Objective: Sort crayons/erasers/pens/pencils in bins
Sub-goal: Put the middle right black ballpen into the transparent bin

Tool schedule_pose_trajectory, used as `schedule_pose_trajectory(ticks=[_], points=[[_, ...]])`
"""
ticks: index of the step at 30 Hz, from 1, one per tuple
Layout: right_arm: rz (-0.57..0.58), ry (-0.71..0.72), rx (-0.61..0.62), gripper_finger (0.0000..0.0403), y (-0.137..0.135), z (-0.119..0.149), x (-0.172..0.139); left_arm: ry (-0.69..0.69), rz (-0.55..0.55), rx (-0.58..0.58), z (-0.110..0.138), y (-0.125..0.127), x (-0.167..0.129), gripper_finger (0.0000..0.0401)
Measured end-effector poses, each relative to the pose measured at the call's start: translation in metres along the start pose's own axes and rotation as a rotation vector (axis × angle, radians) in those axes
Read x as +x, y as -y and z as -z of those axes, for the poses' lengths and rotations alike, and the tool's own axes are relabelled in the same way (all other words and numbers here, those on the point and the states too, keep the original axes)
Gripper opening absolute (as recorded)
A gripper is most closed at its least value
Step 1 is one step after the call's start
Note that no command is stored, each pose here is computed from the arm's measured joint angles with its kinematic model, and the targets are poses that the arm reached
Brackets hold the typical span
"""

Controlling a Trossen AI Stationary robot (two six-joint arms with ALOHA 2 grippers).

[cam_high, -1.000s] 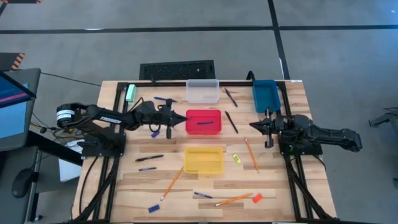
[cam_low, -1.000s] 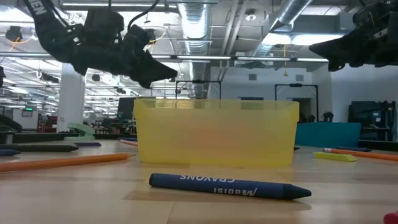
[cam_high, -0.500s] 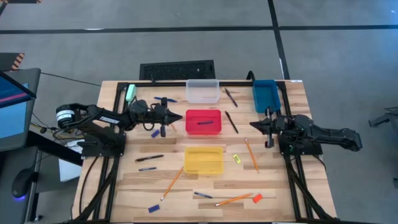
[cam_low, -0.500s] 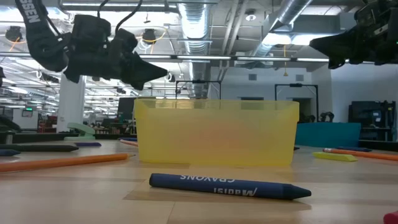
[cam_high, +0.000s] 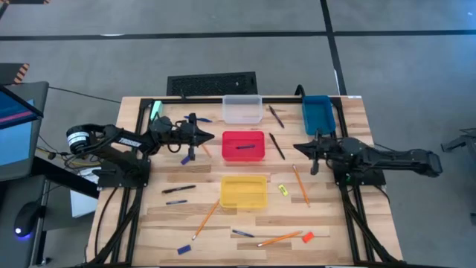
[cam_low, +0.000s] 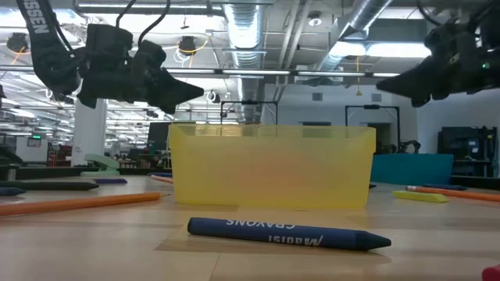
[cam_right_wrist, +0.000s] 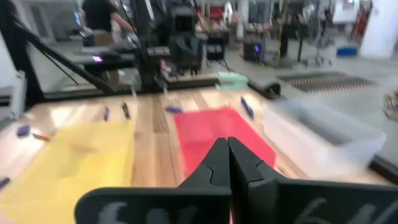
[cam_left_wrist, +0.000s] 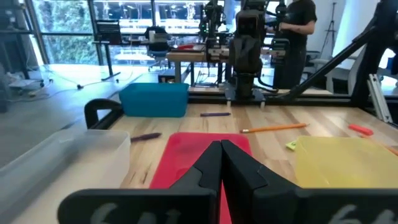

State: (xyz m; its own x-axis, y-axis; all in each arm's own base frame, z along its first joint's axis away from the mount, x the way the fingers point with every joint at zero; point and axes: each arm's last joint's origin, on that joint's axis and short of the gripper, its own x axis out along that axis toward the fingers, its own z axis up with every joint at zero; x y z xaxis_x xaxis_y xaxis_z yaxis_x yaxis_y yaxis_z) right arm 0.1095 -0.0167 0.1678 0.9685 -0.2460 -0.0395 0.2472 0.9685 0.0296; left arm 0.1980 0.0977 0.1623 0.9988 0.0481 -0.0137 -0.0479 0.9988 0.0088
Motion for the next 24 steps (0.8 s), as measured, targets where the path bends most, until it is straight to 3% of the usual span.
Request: schedule_pose_trajectory(ticks=[6,15,24], points=[[0.046,-0.098,0.052,0.0003,-0.001,-0.008,0.008,0.0,0.001,0.001,0.0,-0.001,0.0,0.0],[0.184,-0.289,0.035,0.0003,-0.007,-0.03,0.025,-0.001,0.001,0.0,0.0,-0.001,0.0,0.0],[0.285,-0.464,0.156,0.0022,-0.007,-0.041,0.044,-0.004,0.001,-0.001,0.0,-0.001,0.0,0.0]])
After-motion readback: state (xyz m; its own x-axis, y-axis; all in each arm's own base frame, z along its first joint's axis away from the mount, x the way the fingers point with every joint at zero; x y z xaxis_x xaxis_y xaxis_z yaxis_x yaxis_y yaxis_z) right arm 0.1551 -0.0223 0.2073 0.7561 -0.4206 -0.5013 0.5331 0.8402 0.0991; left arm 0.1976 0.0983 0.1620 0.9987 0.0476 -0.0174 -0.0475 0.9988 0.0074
